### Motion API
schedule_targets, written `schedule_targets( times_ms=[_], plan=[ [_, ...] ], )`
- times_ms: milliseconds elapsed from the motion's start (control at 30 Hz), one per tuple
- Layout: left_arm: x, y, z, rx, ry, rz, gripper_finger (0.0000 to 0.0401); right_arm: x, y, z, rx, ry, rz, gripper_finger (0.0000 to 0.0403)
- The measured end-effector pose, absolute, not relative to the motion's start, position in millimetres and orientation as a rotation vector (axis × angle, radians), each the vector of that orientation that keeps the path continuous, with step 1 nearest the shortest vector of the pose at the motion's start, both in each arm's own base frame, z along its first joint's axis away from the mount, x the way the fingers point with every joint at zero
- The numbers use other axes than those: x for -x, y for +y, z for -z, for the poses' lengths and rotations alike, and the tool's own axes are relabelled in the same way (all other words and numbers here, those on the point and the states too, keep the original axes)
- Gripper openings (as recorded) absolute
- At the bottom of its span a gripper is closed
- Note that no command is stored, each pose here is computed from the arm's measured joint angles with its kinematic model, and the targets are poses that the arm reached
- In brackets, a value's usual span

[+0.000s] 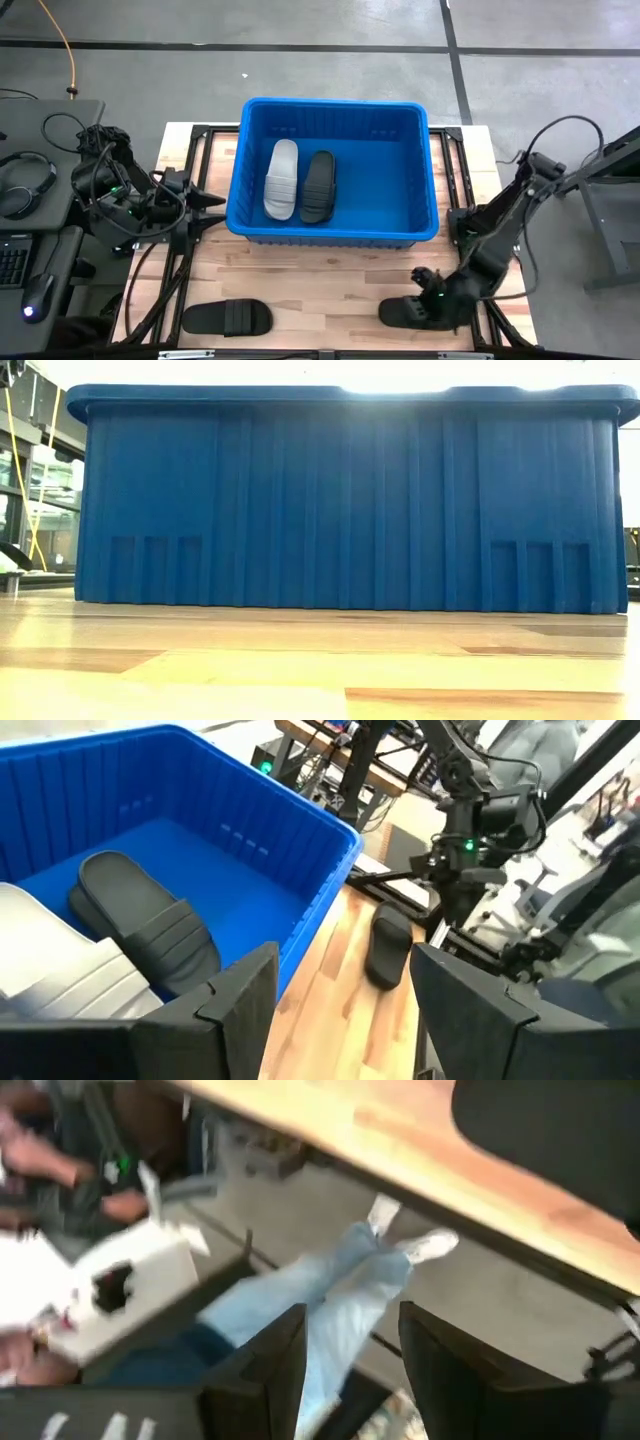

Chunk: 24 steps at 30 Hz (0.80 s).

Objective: Pick and place slides into bin
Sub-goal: Put the black slide into the blue bin

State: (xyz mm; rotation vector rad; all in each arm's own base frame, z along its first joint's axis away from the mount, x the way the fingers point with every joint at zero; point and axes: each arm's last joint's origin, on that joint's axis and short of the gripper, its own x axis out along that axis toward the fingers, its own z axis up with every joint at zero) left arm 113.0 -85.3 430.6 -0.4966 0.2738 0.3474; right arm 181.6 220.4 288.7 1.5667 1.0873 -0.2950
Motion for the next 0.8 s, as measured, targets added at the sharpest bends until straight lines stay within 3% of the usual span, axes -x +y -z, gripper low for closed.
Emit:
schedule_targets(
  times_ms=[100, 300, 633, 800],
  plan=[
    [-113, -85, -430, 0.454, 0.289, -0.337, 0.0216, -200, 223, -270, -1.604, 1.078, 0.408, 0.0149],
    [-112, -85, -430, 0.412, 0.299, -0.325, 0.0216, -225, 218, -237, -1.519, 1.254, 0.556, 0.0149],
    [-112, -84, -429, 0.381, 0.298, -0.34, 0.0216, -225, 214, -262, -1.025, 1.387, 1.103, 0.0149],
    [-111, -82, -430, 0.37, 0.277, -0.368, 0.0216, -248, 232, -249, -0.958, 1.43, 1.213, 0.0149]
  ],
)
